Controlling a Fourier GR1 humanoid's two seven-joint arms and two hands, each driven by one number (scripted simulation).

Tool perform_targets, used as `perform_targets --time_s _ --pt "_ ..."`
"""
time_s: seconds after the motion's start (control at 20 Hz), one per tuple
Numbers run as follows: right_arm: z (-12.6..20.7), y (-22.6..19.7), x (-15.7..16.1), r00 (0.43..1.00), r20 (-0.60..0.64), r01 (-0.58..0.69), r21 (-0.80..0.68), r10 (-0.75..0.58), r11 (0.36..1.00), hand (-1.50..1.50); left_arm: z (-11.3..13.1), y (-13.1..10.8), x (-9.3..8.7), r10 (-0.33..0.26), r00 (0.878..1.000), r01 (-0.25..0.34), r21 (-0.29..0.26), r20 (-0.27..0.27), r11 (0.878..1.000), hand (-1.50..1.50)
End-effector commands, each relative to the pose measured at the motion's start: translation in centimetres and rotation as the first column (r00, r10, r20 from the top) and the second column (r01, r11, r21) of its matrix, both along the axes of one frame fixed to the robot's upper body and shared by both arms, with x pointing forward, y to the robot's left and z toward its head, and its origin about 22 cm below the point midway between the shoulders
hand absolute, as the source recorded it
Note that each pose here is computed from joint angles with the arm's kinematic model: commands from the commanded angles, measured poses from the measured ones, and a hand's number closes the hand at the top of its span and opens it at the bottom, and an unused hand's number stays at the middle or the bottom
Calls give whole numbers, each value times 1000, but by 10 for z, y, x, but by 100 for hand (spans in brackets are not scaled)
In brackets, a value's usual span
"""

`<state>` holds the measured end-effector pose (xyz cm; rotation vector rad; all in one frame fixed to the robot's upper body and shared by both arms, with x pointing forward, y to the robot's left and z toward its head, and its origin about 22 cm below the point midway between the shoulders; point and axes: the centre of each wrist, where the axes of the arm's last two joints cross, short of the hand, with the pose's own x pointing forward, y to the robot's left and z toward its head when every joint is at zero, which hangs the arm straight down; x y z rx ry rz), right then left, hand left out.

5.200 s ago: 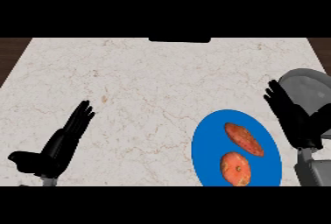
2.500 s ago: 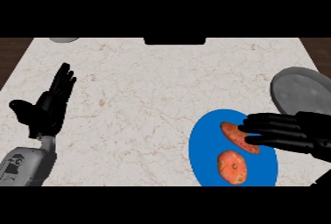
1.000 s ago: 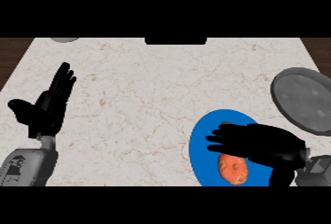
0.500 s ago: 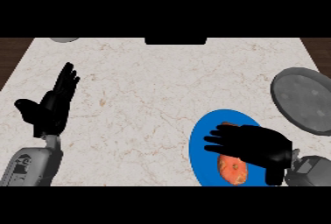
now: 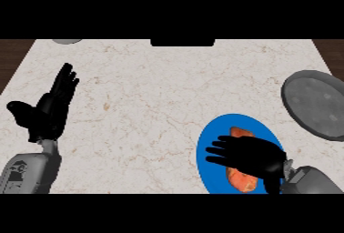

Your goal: Pick the squash from the plate and place it in the pan

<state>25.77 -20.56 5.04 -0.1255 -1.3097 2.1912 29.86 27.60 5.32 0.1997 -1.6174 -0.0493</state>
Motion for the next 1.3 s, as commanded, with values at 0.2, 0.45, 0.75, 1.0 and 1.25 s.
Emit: perform_targets --time_s 0.2,0.45,0.75,1.0,1.25 --pt "-12 -26 16 999 -36 -12 -65 10 998 -150 10 -2 -4 5 1000 -5 4 14 1000 0" --pt "-27 5 9 986 -58 -155 -22 154 988 150 -9 13 -10 -5 1000 5 2 5 1000 0" --pt "-38 -3 7 986 -35 -164 -32 163 986 150 2 -12 -5 2 1000 -2 -19 8 1000 0" --pt "-48 11 -13 993 -29 114 1 -114 993 150 -7 4 -7 23 1000 -23 -5 -6 1000 0" --pt "-59 -25 -40 817 -46 576 7 -575 817 150 -6 13 -16 71 997 -71 6 -14 997 0"
